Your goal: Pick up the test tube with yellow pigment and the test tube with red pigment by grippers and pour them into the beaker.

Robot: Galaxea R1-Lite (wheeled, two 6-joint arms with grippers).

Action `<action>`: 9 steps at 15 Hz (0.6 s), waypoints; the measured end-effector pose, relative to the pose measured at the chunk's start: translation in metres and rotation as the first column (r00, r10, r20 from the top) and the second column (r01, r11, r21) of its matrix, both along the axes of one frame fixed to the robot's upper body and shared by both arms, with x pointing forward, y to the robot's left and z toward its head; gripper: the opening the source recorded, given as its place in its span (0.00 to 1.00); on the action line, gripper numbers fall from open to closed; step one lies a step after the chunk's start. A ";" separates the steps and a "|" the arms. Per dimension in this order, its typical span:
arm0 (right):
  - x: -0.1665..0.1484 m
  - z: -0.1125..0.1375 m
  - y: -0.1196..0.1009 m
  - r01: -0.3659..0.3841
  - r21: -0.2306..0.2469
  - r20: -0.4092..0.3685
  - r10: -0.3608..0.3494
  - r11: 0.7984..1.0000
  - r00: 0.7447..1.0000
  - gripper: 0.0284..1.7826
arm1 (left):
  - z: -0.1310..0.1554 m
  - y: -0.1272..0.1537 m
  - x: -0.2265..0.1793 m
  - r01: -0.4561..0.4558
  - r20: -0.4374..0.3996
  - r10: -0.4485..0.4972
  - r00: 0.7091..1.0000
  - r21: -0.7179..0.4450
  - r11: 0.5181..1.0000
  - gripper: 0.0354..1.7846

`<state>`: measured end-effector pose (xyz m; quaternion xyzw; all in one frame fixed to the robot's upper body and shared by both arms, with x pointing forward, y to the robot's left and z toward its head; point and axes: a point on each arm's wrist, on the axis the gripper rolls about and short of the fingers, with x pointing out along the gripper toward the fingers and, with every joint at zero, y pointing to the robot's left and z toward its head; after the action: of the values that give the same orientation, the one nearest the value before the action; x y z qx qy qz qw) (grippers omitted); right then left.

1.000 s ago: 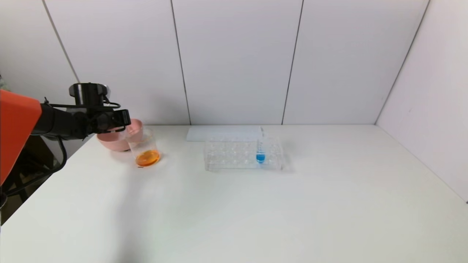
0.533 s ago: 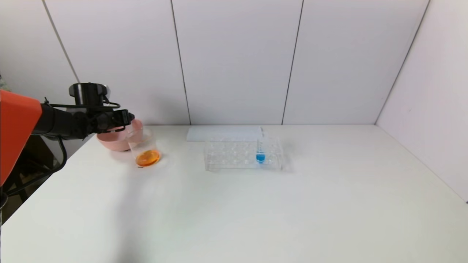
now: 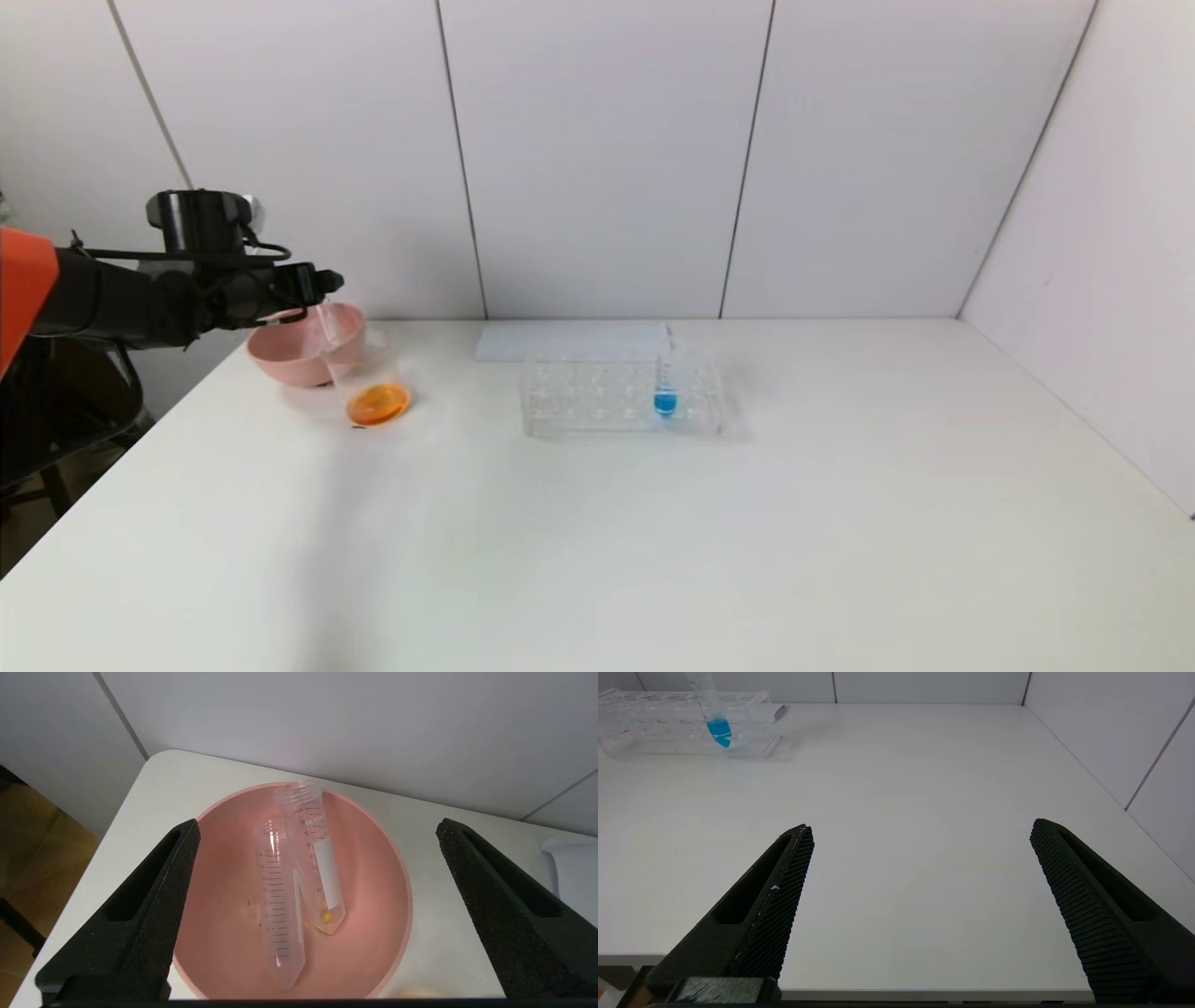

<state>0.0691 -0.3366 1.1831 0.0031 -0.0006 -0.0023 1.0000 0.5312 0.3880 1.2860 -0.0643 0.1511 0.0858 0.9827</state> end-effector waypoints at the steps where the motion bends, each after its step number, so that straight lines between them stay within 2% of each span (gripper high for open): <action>1: 0.000 0.000 0.000 0.000 0.000 0.000 0.000 1.000 1.000 0.95 | 0.008 -0.001 -0.009 0.001 0.008 -0.001 1.000 0.003 1.000 0.99; 6: 0.000 0.000 0.000 0.000 0.000 0.000 0.000 1.000 1.000 0.95 | 0.057 -0.008 -0.070 0.009 0.060 -0.012 0.998 0.053 0.999 0.99; 9: 0.000 0.000 0.000 0.000 0.000 0.000 0.000 1.000 1.000 0.95 | 0.098 -0.016 -0.129 0.017 0.099 -0.028 0.995 0.114 0.993 0.99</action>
<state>0.0691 -0.3366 1.1831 0.0031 -0.0006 -0.0023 1.0000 0.4025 0.3725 1.3841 -0.0110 0.0971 0.0798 0.9920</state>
